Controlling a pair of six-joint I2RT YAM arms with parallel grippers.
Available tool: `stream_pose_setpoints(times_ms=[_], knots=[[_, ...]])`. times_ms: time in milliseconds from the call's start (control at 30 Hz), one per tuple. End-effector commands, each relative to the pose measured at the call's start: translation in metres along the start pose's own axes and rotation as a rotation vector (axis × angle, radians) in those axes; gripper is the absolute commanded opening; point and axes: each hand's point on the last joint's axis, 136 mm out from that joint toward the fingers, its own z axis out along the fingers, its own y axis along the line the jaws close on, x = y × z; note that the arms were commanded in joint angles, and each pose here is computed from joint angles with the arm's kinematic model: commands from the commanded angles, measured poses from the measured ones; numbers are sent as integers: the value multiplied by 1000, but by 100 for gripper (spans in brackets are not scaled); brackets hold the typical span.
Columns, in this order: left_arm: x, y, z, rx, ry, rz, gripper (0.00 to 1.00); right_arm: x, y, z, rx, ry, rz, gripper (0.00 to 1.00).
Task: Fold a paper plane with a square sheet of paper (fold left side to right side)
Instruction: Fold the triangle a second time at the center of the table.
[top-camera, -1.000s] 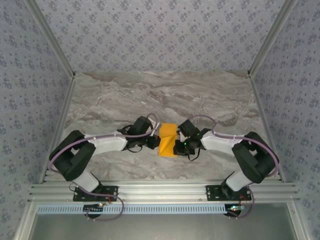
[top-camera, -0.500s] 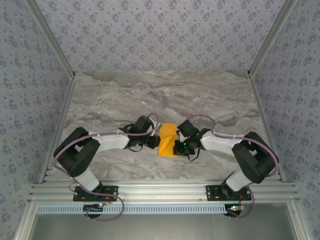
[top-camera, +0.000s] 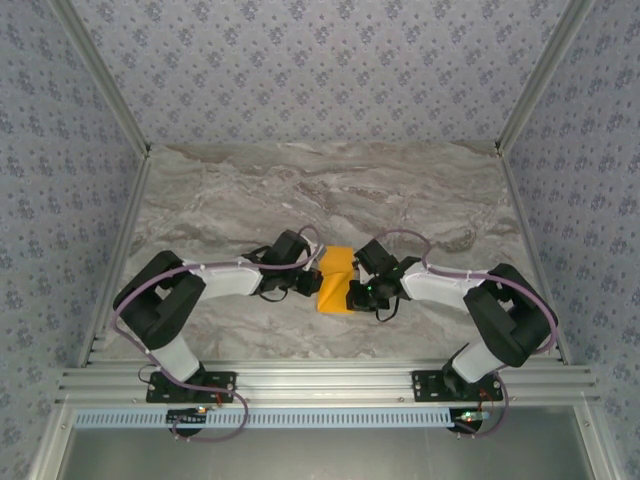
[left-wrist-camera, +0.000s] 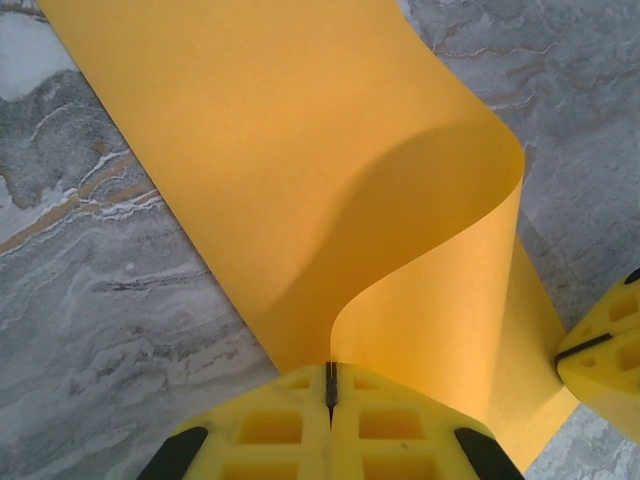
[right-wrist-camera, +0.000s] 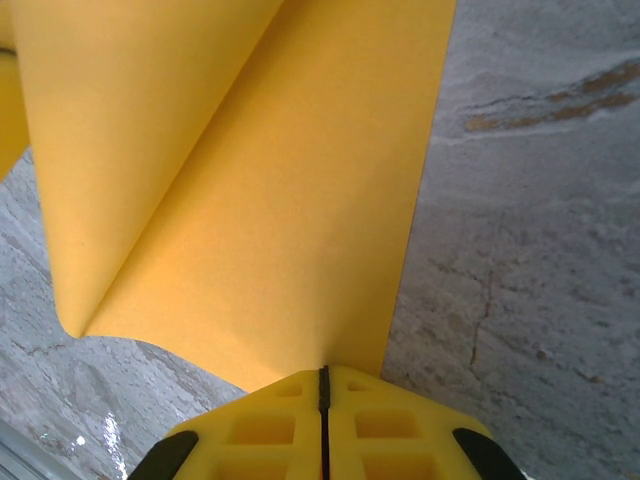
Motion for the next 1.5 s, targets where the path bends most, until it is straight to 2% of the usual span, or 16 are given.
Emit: stream_pose_setpoints(times_ms=[0,667,767,1067,1200,1467], knots=[[-5,0,2,0,5,19,0,22,-23,5,102,79,12,6],[8,9,8,-28,43,10,0,20,-20,6,98,83,3,7],[10,9,9,-26,50,7,0,16,-11,4,58,64,-10,7],[16,10,10,-24,65,2,0,-25,36,-38,-220,-108,-41,6],[16,10,10,-21,66,1,0,-46,54,-44,-331,-172,-27,4],[15,10,9,-22,63,0,0,-68,69,-33,-354,-176,-39,2]])
